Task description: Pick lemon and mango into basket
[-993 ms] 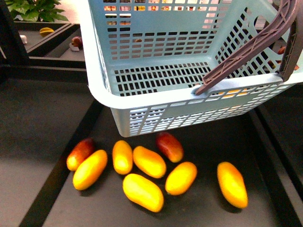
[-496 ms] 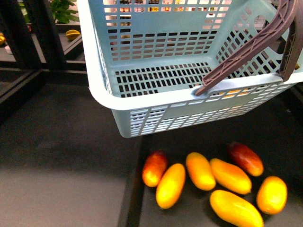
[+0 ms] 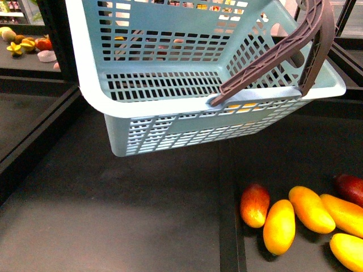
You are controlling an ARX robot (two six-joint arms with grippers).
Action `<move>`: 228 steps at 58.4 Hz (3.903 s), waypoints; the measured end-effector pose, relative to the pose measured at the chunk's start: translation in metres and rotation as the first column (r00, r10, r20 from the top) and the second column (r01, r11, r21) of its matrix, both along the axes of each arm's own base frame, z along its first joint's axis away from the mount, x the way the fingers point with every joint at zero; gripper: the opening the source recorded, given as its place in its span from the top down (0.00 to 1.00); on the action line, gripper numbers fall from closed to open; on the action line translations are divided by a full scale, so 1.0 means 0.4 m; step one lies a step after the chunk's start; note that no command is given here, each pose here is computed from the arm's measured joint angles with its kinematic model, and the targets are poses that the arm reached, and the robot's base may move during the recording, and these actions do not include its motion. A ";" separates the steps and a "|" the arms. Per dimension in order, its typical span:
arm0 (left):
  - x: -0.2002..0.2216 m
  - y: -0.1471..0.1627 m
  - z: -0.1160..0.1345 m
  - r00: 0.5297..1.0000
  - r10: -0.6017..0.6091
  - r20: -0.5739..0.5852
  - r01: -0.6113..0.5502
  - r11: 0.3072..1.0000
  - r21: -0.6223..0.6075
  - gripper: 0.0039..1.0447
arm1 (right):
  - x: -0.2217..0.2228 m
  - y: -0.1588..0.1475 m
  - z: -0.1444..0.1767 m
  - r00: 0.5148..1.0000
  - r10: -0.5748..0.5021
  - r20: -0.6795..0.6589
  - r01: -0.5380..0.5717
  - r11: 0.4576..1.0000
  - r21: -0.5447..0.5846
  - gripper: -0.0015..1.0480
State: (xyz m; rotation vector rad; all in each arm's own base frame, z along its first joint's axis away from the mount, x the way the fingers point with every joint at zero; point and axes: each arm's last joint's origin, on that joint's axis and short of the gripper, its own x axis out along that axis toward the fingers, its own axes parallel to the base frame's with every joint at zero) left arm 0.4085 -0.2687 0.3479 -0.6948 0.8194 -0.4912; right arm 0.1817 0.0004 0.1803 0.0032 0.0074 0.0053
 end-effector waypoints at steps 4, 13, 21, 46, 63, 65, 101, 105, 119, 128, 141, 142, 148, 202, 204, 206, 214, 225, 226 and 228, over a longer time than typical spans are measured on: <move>-0.003 -0.003 0.000 1.000 -0.013 -0.007 0.013 1.000 -0.009 0.95 | 0.004 -0.001 -0.001 0.994 -0.090 -0.058 0.091 0.996 0.015 0.08; -0.015 -0.022 0.000 0.999 -0.048 -0.014 0.047 0.999 -0.020 0.95 | 0.101 -0.060 0.053 0.960 -0.228 -0.164 0.237 0.971 0.037 0.08; -0.025 -0.035 0.000 0.997 -0.072 -0.020 0.072 0.997 -0.028 0.95 | 0.242 -0.145 0.113 0.977 -0.177 -0.117 0.181 0.983 0.029 0.08; -0.014 -0.020 0.000 0.999 -0.034 -0.011 0.034 0.999 -0.014 0.95 | 0.368 -0.273 -0.203 0.841 -0.117 -0.528 0.040 0.987 -0.155 0.08; -0.017 -0.025 0.000 0.998 -0.054 -0.017 0.054 0.998 -0.023 0.95 | 0.444 -0.180 -0.308 0.793 -0.024 -0.609 -0.069 0.989 -0.128 0.08; -0.017 -0.024 0.000 0.998 -0.053 -0.016 0.053 0.998 -0.023 0.95 | 0.454 -0.169 -0.320 0.785 -0.011 -0.619 -0.083 0.989 -0.122 0.08; -0.017 -0.024 0.000 0.998 -0.053 -0.016 0.052 0.998 -0.022 0.95 | 0.555 -0.084 -0.530 0.648 0.067 -0.759 -0.144 0.989 -0.036 0.08; -0.017 -0.024 0.000 0.998 -0.053 -0.016 0.052 0.998 -0.022 0.95 | 0.567 -0.080 -0.539 0.645 0.078 -0.760 -0.149 0.989 -0.025 0.08; -0.016 -0.024 0.000 0.999 -0.045 -0.014 0.045 0.999 -0.019 0.95 | 0.597 -0.079 -0.590 0.613 0.055 -0.788 -0.106 0.994 -0.013 0.08; -0.017 -0.024 0.000 0.999 -0.046 -0.014 0.046 0.999 -0.019 0.95 | 0.626 -0.087 -0.621 0.594 0.038 -0.804 -0.077 0.997 -0.010 0.08; -0.017 -0.024 0.000 0.999 -0.049 -0.015 0.049 0.999 -0.020 0.95 | 0.653 -0.089 -0.618 0.612 0.041 -0.789 -0.064 0.998 0.003 0.17; -0.017 -0.024 0.000 0.999 -0.049 -0.015 0.049 0.999 -0.020 0.95 | 0.653 -0.089 -0.618 0.612 0.041 -0.790 -0.064 0.998 0.003 0.19; -0.017 -0.024 0.000 0.999 -0.049 -0.015 0.049 0.999 -0.020 0.95 | 0.644 -0.095 -0.623 0.609 0.046 -0.792 -0.059 0.998 0.012 0.32; -0.017 -0.024 0.000 0.999 -0.049 -0.015 0.048 0.999 -0.020 0.95 | 0.481 -0.404 -0.060 0.939 -0.087 -0.332 0.117 0.991 0.071 0.42; -0.017 -0.024 0.000 0.999 -0.049 -0.015 0.049 0.999 -0.020 0.95 | 0.473 -0.385 -0.031 0.952 -0.064 -0.298 0.089 0.994 0.068 0.42; -0.017 -0.024 0.000 0.999 -0.049 -0.015 0.049 0.999 -0.020 0.95 | 0.465 -0.362 -0.002 0.964 -0.037 -0.264 0.056 0.996 0.066 0.42; -0.017 -0.024 0.000 0.999 -0.049 -0.015 0.049 0.999 -0.020 0.95 | 0.449 -0.269 0.098 0.989 0.048 -0.142 -0.042 0.998 0.043 0.42; -0.017 -0.024 0.000 0.999 -0.046 -0.014 0.046 0.999 -0.019 0.95 | 0.470 -0.121 0.158 0.986 0.169 -0.009 -0.169 0.986 0.013 0.42; -0.017 -0.024 0.000 0.999 -0.046 -0.014 0.046 0.999 -0.019 0.95 | 0.472 -0.115 0.158 0.984 0.176 -0.004 -0.176 0.984 0.016 0.42; -0.017 -0.024 0.000 0.999 -0.046 -0.014 0.046 0.999 -0.019 0.95 | 0.479 -0.095 0.155 0.981 0.196 0.008 -0.196 0.980 0.024 0.42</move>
